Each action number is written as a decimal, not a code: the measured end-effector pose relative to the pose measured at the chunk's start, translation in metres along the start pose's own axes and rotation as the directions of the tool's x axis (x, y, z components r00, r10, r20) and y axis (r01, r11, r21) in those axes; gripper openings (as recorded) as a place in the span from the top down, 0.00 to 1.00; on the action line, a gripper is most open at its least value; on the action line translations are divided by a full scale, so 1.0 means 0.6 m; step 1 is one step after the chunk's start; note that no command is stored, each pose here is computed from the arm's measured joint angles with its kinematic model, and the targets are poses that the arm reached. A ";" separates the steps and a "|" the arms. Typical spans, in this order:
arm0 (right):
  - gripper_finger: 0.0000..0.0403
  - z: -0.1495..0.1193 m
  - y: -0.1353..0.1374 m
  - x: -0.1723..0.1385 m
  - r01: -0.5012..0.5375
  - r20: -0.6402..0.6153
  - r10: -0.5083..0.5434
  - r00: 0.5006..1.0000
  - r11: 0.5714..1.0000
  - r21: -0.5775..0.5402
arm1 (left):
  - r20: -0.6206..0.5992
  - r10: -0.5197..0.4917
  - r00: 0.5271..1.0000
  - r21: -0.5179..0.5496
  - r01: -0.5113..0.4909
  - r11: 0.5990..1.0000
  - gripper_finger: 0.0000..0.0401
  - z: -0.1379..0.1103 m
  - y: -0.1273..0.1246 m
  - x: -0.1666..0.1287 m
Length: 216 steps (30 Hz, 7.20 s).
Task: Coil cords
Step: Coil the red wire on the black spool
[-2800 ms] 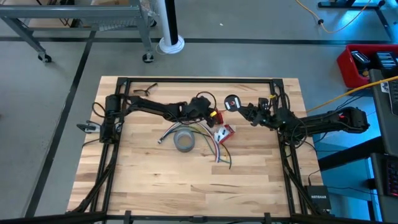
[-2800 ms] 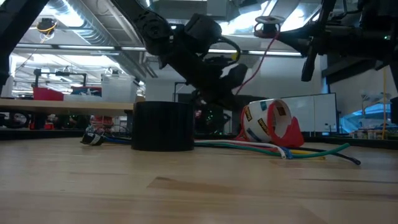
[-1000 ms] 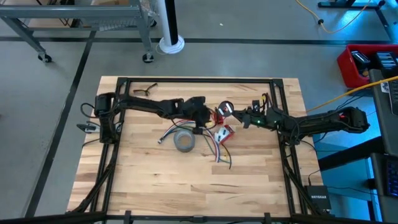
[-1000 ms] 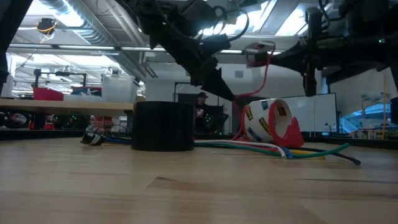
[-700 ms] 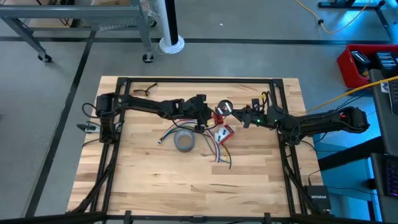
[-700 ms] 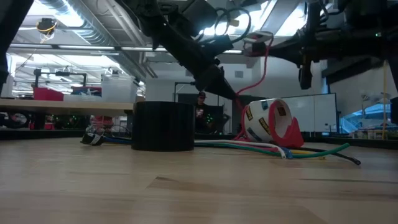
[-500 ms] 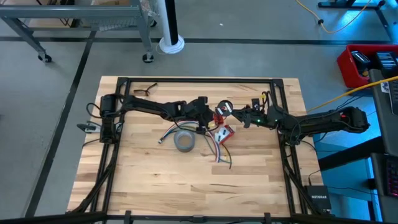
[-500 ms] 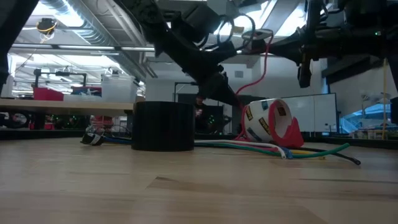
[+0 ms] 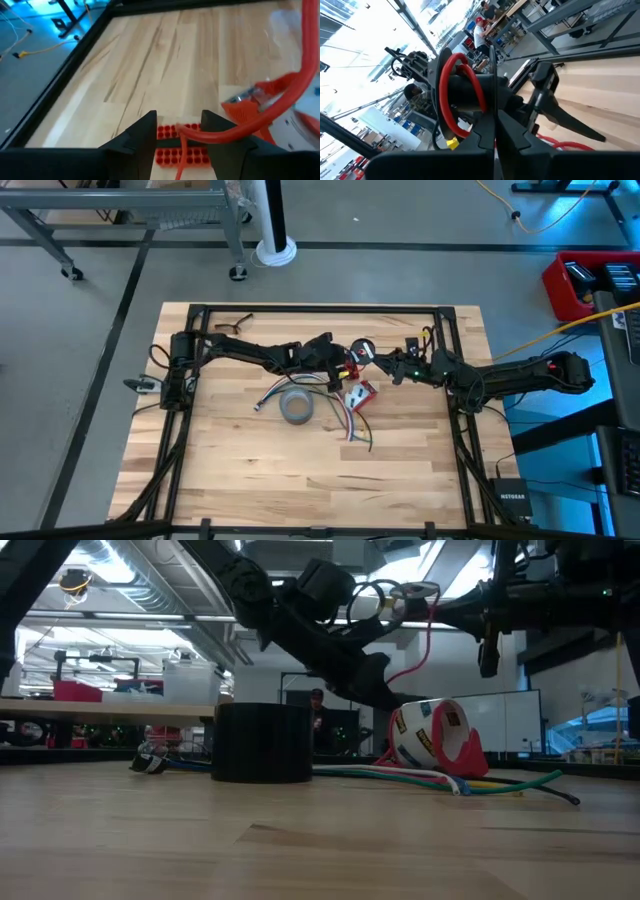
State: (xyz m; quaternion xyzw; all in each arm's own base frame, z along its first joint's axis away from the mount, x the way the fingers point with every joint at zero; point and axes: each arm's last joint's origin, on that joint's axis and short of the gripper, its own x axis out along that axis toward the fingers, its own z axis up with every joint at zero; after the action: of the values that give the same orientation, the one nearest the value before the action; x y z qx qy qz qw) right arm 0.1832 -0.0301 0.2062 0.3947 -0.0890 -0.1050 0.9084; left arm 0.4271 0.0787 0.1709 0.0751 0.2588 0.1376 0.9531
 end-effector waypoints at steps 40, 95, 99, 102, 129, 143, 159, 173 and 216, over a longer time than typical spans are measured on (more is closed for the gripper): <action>0.99 0.005 0.005 0.000 -0.032 0.034 0.033 0.999 0.999 -0.010 | -0.131 -0.022 0.991 -0.204 -0.005 0.979 0.93 -0.032 -0.006 0.006; 0.99 0.028 0.027 -0.016 -0.122 0.124 0.127 0.984 0.991 -0.046 | 0.070 0.036 0.997 -0.276 -0.016 0.961 0.98 0.001 0.000 0.006; 0.99 0.028 0.027 -0.016 -0.121 0.123 0.126 0.984 0.992 -0.045 | 0.038 0.058 0.998 -0.273 -0.046 0.961 0.99 -0.003 0.002 0.006; 0.99 0.027 0.026 -0.015 -0.114 0.116 0.118 0.986 0.992 -0.045 | -0.025 0.107 0.994 -0.262 -0.110 0.959 0.99 -0.010 0.006 0.004; 0.99 -0.033 -0.041 -0.023 0.298 -0.232 -0.294 0.927 0.954 -0.018 | -0.363 -0.031 0.931 -0.533 -0.181 0.827 1.00 0.009 0.100 -0.070; 1.00 -0.049 -0.049 -0.014 0.284 -0.332 -0.266 0.905 0.959 0.005 | -0.330 -0.064 0.942 -0.671 -0.186 0.718 1.00 0.011 0.139 -0.053; 1.00 -0.065 -0.064 -0.003 0.376 -0.403 -0.337 0.851 0.927 0.018 | -0.197 -0.059 0.979 -0.774 -0.119 0.621 1.00 0.072 0.206 -0.002; 1.00 -0.005 -0.007 0.044 0.522 -0.286 -0.532 0.797 0.845 -0.116 | -0.141 -0.043 0.989 -0.765 -0.082 0.639 1.00 0.113 0.214 -0.013; 1.00 0.036 0.020 0.027 0.682 -0.233 -0.818 0.526 0.569 -0.459 | 0.221 0.097 0.971 -0.902 0.165 0.399 1.00 0.175 0.223 -0.015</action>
State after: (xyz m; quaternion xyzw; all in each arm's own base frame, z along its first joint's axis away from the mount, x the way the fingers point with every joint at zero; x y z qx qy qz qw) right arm 0.1947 -0.0414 0.2307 0.2577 0.3082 -0.4157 0.8160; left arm 0.4438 0.1956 0.2934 -0.4489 0.0262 0.2272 0.8638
